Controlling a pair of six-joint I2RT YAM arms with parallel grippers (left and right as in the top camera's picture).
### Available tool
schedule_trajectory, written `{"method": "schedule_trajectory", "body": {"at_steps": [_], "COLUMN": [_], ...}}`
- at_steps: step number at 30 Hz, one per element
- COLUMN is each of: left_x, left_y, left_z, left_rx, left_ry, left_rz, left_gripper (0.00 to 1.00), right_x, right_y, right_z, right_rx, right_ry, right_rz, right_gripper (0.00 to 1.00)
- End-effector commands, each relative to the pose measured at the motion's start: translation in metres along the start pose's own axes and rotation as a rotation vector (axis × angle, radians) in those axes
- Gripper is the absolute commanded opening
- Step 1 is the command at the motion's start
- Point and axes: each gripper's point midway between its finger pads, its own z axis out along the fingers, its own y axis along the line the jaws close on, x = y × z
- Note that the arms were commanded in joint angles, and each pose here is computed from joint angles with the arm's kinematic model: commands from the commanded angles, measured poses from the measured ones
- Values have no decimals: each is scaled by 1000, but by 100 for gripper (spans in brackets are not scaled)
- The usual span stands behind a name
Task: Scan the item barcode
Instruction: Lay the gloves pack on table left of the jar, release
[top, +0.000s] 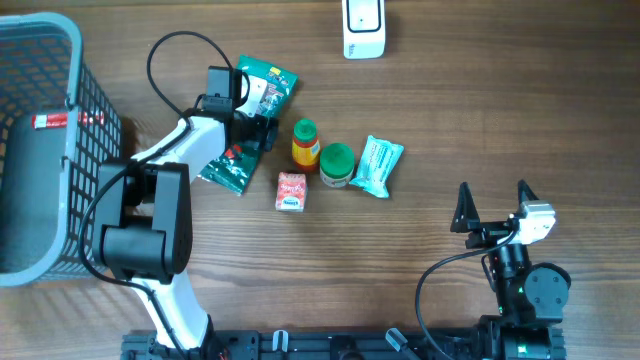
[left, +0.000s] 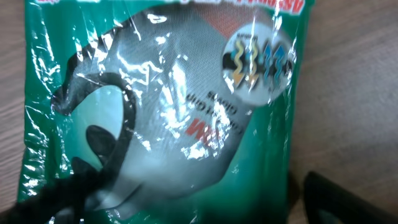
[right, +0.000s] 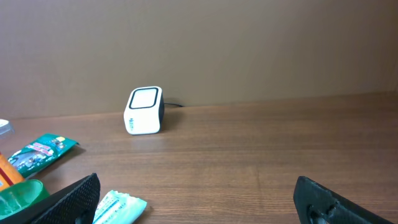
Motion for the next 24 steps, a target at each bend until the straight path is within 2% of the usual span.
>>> {"method": "schedule_trajectory", "body": {"at_steps": [1,2,3,4,6,7,11,16,20,24], "left_x": [17,20,24,26,28,27,30,48,50,52], "left_y": [-15,-16,-17,-17,-18,-18,-24,-52,-95,-110], "left_z": [5,5,5,5,4,4,4,0,-4,-3], "left_rx": [89,93,96,97,95,90,83,85,191,151], "left_ry": [56,70,85,93,104,108,134,243,295,292], "left_rz": [0,-2,-5,-12,-82,-178,-404,-605,-586,-520], "left_gripper": [37,19,9,4,4,4,4,4,4,4], "right_x": [-1,-1,-1,-1,-1,-1,-1,-1,-1,-1], "right_y": [1,1,1,1,1,1,1,1,1,1], "right_z": [0,0,0,0,0,0,0,0,0,0], "right_rx": [-4,-4,-4,-4,-4,-4,-4,-4,-4,-4], "right_ry": [-6,-6,-6,-6,-6,-6,-6,-6,-6,-6], "right_rz": [1,1,2,2,2,1,2,2,2,1], "right_gripper": [100,100,100,100,100,100,100,100,100,100]}}
